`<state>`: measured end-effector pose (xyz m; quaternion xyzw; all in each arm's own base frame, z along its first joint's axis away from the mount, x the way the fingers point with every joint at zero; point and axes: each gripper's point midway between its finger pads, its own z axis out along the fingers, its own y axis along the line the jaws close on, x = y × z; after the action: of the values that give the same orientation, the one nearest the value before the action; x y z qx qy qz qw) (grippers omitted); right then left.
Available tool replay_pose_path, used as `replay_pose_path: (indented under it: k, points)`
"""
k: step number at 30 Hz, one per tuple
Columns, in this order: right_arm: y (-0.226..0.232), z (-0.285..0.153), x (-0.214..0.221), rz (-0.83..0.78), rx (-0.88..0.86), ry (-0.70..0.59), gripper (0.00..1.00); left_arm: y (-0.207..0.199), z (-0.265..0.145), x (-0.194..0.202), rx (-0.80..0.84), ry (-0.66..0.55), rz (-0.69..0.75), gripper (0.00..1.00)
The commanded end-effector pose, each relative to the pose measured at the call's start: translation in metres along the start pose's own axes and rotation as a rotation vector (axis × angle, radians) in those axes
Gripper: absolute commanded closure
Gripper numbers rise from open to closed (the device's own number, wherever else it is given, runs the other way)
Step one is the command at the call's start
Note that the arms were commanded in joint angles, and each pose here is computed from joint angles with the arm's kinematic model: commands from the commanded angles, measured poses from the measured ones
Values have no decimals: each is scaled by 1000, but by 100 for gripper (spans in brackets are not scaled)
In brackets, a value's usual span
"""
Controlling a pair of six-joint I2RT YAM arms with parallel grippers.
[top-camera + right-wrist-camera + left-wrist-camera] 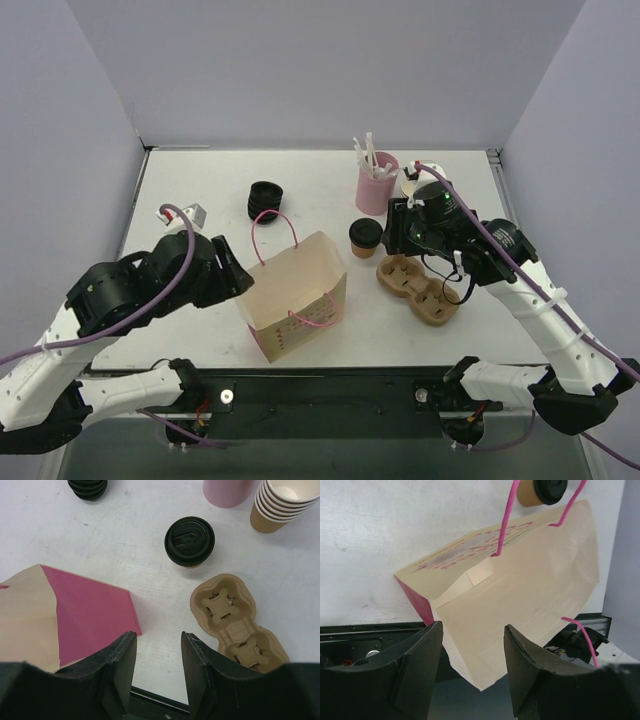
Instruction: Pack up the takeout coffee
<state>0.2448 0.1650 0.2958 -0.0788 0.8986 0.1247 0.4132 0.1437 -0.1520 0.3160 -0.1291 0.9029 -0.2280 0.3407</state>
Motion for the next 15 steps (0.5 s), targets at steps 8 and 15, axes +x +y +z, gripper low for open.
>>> replay_pose_path:
  k: [8,15]
  points:
    - [3,-2,-15,-5,-8,-32,59,51,21,45,-260,172,54,42]
    - [1,-1,-14,-9,3,-28,59,31,3,17,-204,100,65,42]
